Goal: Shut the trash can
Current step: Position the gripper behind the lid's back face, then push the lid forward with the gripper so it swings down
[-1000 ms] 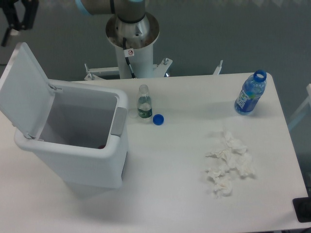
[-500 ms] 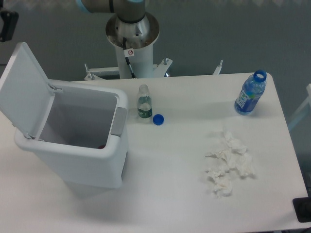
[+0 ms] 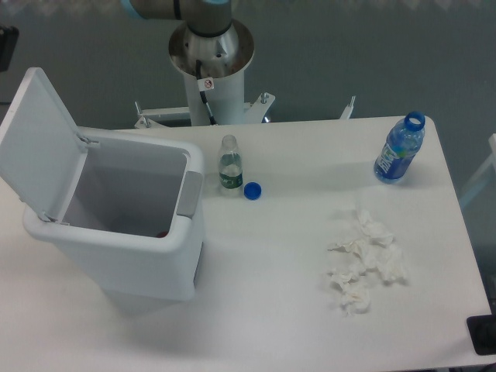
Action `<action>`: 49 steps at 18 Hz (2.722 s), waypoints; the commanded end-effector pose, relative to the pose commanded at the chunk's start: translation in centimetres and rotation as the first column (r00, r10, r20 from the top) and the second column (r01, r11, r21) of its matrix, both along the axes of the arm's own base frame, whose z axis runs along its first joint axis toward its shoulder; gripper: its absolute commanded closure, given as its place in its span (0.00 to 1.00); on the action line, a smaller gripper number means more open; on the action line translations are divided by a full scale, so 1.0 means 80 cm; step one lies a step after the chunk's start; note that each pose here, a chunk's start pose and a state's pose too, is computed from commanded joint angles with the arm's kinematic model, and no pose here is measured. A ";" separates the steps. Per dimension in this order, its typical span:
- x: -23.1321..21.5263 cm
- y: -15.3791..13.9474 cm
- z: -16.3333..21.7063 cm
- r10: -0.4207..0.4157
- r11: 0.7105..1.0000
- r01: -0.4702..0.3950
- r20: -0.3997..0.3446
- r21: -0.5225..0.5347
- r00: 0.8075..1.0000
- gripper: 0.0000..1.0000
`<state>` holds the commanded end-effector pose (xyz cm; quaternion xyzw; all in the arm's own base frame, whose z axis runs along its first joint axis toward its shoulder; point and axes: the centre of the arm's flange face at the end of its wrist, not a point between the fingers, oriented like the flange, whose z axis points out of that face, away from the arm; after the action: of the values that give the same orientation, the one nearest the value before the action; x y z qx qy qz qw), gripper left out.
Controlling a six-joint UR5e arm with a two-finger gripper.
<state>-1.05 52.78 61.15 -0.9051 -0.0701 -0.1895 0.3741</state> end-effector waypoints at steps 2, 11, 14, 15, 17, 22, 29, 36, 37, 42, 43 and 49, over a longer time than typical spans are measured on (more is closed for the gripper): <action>-0.003 0.003 -0.001 0.003 1.000 -0.003 -0.001 -0.004 1.000 0.00; -0.015 0.003 -0.010 0.038 0.999 -0.041 -0.092 -0.030 0.995 0.00; -0.024 0.002 -0.010 0.058 0.998 -0.062 -0.104 -0.031 0.993 0.00; -0.032 0.002 -0.010 0.069 0.997 -0.072 -0.106 -0.030 0.992 0.00; -0.044 0.001 -0.011 0.083 0.996 -0.088 -0.119 -0.033 0.989 0.00; -0.074 -0.003 -0.012 0.121 0.991 -0.127 -0.148 -0.033 0.982 0.00; -0.115 -0.010 -0.034 0.181 0.975 -0.206 -0.246 -0.078 0.952 0.00; -0.158 -0.015 -0.057 0.195 0.968 -0.230 -0.272 -0.104 0.943 0.00; -0.161 -0.013 -0.062 0.194 0.967 -0.231 -0.269 -0.112 0.943 0.00; -0.178 -0.012 -0.074 0.211 0.958 -0.254 -0.272 -0.132 0.939 0.00; -0.180 -0.012 -0.077 0.216 0.955 -0.263 -0.282 -0.139 0.935 0.00; -0.192 -0.015 -0.091 0.193 0.954 -0.254 -0.319 -0.160 0.928 0.00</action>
<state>-16.45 51.54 53.85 -0.9421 -0.1341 0.0020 0.3073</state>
